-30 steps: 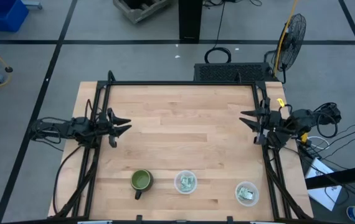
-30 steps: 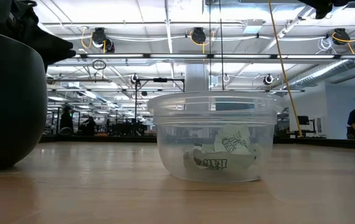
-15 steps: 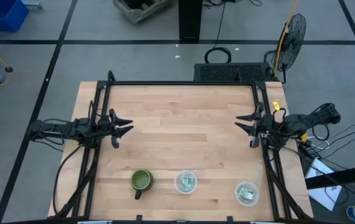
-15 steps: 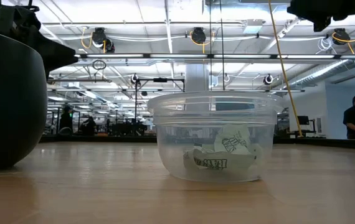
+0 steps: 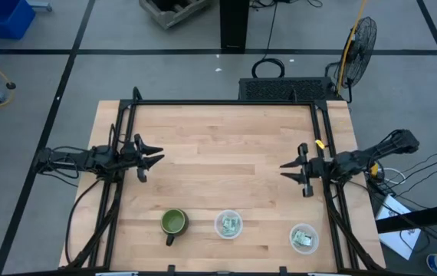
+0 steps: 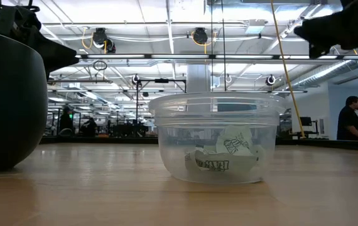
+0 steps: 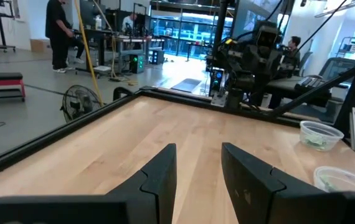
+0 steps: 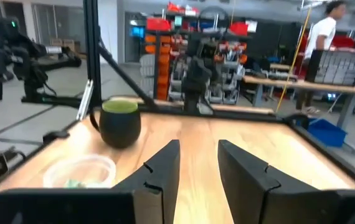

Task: Pick and place Stevia / Truvia into bins
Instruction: Return to Home Position

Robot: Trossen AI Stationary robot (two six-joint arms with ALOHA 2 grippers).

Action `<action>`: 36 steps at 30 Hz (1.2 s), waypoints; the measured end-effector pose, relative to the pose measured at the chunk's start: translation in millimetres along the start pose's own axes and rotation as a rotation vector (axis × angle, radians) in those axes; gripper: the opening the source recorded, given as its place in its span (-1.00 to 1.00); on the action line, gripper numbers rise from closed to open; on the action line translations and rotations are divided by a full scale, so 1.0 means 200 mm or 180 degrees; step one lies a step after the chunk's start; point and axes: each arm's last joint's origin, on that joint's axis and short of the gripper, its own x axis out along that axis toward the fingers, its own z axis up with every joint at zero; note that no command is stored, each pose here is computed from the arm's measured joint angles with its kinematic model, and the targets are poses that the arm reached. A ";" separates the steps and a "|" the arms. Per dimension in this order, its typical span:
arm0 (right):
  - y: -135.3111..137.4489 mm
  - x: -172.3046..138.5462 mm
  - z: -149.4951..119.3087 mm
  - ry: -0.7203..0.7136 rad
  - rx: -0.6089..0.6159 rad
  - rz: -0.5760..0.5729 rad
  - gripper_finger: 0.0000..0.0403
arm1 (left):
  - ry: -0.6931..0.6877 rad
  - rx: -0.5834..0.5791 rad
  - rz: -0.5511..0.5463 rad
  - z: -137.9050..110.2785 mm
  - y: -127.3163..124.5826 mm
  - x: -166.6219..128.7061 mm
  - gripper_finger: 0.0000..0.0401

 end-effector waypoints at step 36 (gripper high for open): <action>0.01 -0.01 -0.23 0.0728 0.0469 -0.0015 -0.48 | -0.0021 -0.0012 -0.0004 0.00 0.00 0.00 -0.34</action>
